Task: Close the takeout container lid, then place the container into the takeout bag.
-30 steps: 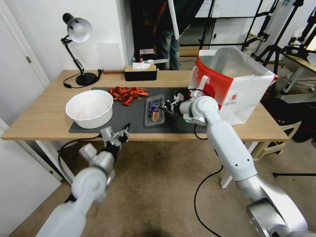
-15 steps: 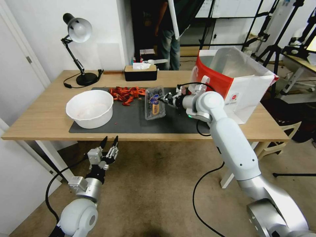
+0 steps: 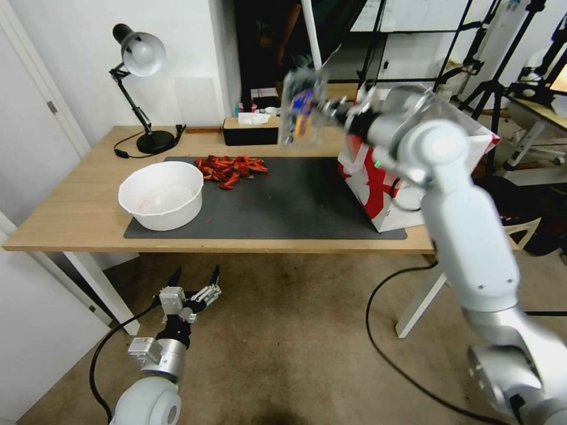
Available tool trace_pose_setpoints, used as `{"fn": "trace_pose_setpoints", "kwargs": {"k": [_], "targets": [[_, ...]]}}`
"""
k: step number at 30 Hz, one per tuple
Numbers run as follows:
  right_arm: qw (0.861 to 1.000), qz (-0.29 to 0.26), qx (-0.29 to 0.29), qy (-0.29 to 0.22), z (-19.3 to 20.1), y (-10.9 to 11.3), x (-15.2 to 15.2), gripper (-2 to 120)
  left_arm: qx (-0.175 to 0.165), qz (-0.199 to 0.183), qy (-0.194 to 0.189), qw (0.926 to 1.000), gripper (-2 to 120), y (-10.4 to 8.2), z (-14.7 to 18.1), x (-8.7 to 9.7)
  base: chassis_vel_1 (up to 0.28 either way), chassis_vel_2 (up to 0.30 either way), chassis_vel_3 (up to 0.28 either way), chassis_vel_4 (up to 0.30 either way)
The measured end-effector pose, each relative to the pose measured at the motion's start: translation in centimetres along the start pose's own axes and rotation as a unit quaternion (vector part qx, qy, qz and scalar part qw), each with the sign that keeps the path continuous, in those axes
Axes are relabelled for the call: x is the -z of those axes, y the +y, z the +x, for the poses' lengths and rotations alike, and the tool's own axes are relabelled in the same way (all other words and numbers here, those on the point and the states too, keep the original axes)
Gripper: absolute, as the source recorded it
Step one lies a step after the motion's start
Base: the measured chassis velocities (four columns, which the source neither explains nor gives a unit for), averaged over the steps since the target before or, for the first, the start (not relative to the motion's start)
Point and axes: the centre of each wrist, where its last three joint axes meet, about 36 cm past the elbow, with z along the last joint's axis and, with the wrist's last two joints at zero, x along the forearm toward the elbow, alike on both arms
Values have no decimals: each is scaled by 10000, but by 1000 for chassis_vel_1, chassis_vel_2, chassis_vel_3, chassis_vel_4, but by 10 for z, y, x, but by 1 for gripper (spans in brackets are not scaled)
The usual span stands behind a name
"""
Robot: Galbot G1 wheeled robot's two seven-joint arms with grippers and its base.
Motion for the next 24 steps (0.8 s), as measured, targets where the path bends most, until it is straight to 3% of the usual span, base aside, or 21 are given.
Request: {"fn": "trace_pose_setpoints", "kwargs": {"k": [7, 14, 19, 24], "targets": [[9951, 578, -422, -686, 27, -9, 42, 0, 6, 24, -16, 10000, 100, -2, 1, -3, 0, 0, 0, 0], [9800, 1057, -1124, -1260, 58, -42, 75, 0, -22, 37, -46, 10000, 100, -3, -1, -1, 0, 0, 0, 0], [9687, 1417, -1631, -1225, 71, -63, 71, 0, -41, 64, -74, 9999, 100, -5, -2, 0, 0, 0, 0, 0], [9669, 1403, -1859, -1040, 79, -85, 55, 0, -34, 86, -101, 9999, 100, -6, -5, 0, 0, 0, 0, 0]]}}
